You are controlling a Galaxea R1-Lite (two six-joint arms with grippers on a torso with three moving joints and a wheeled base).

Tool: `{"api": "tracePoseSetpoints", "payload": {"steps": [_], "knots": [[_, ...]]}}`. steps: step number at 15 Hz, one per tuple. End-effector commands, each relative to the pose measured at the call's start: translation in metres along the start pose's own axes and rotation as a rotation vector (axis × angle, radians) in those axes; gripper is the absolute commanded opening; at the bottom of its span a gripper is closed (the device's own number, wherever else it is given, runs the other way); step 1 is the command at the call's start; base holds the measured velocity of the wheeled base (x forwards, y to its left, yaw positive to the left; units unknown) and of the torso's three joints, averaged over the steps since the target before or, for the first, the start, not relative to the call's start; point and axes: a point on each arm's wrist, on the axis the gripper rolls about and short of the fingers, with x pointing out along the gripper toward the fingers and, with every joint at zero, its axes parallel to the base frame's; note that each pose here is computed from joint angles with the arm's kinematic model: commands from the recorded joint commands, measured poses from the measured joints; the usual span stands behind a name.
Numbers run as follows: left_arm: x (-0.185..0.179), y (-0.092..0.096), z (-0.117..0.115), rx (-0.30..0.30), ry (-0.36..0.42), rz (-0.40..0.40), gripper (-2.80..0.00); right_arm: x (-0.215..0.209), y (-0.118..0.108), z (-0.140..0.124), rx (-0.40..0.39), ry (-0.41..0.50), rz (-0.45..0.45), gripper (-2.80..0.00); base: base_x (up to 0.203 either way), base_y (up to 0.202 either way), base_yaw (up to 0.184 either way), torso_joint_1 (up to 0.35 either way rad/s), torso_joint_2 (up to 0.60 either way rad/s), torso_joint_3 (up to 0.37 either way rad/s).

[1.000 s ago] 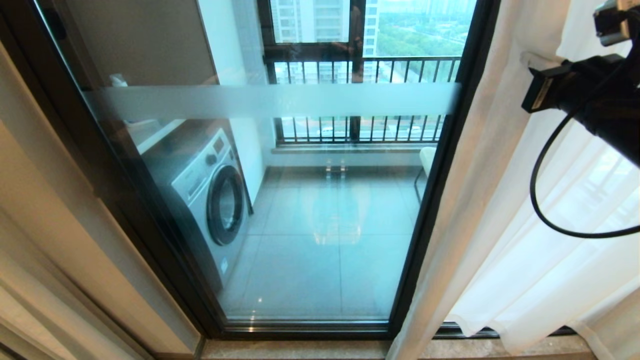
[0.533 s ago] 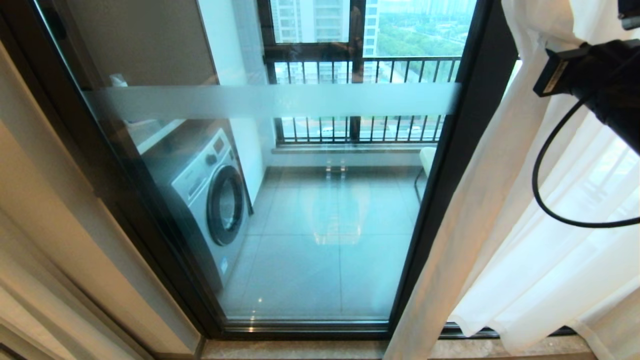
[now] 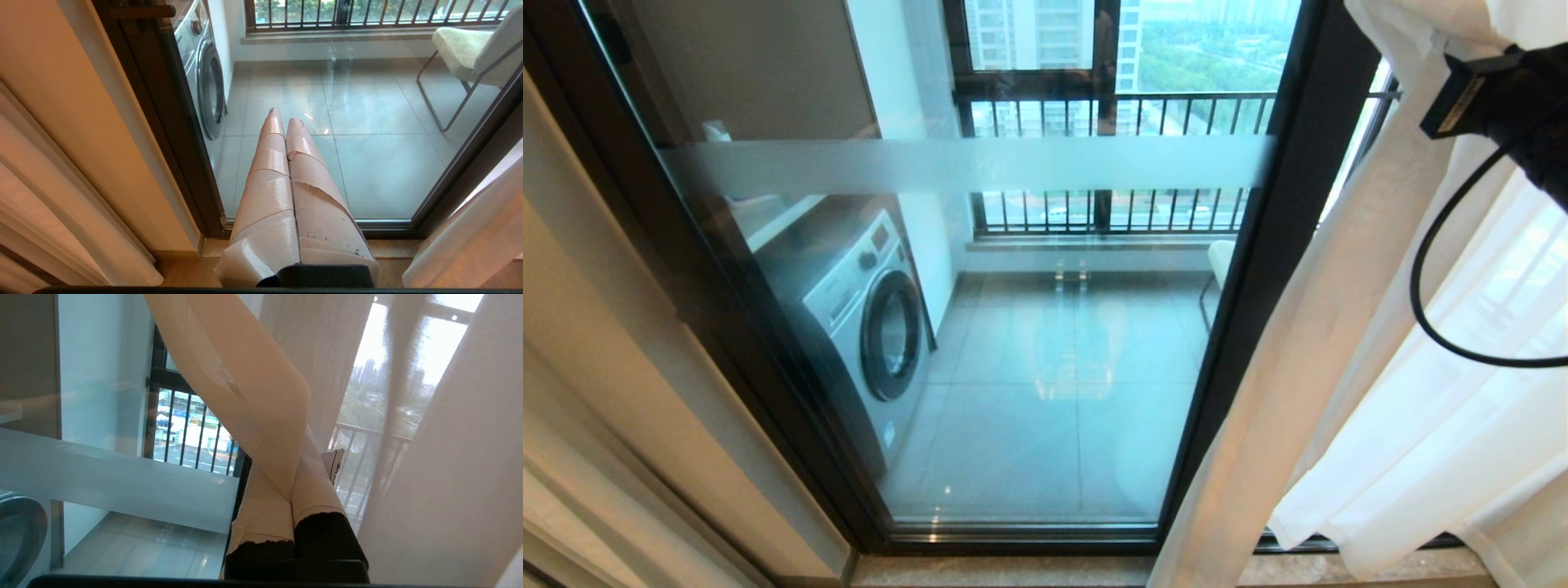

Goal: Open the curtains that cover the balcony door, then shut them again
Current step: Pull the inner curtains open on both sides

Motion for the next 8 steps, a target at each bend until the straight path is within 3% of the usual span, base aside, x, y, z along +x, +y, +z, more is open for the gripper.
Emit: {"api": "tracePoseSetpoints", "payload": {"steps": [1,8], "knots": [[0.000,0.000,0.000,0.000,0.000,0.001,-2.80,-0.003,-0.005,0.003,-0.007,-0.009,-0.014,-2.80,0.000,0.000,0.000,0.000,0.00,0.000],[0.000,0.000,0.000,0.000,0.000,0.001,-2.80,-0.011,-0.018,-0.003,-0.033,0.005,-0.057,-2.80,0.000,0.000,0.000,0.000,0.00,0.000]]}}
